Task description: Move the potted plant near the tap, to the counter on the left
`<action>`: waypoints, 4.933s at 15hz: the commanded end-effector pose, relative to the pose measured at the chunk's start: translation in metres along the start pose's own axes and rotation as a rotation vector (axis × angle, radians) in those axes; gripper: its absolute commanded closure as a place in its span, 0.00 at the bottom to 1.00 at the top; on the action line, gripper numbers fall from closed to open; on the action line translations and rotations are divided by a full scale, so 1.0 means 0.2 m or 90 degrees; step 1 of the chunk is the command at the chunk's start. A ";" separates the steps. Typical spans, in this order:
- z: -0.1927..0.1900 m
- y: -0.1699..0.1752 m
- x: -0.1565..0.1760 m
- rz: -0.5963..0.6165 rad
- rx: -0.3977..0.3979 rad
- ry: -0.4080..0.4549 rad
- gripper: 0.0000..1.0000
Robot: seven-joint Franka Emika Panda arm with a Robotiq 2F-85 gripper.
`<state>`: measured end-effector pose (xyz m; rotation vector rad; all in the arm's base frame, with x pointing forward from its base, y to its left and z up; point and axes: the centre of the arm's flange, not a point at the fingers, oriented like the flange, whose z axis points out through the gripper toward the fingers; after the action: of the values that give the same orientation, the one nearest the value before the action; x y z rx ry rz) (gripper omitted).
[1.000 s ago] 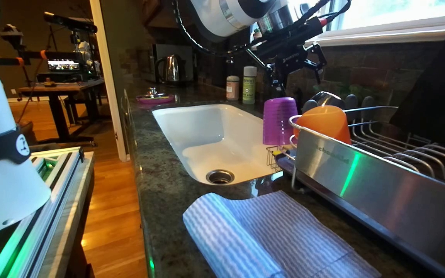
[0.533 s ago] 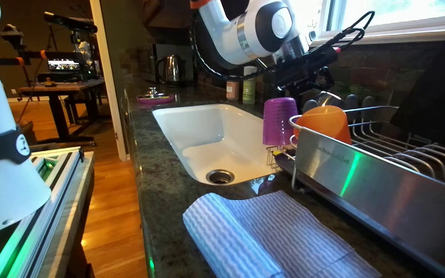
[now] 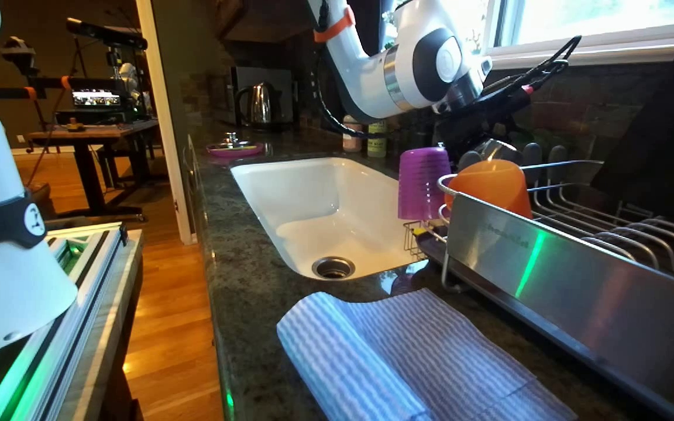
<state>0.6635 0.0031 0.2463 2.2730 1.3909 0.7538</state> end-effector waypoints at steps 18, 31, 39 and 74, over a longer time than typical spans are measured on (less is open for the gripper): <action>-0.11 0.02 0.10 -0.008 -0.070 0.028 0.96; -0.26 -0.06 0.15 0.059 -0.043 0.001 0.52; -0.20 -0.11 0.10 0.029 0.038 -0.082 0.00; -0.04 -0.20 0.10 0.009 0.016 -0.026 0.00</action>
<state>0.6419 0.0382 0.2380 2.2868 1.3393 0.7281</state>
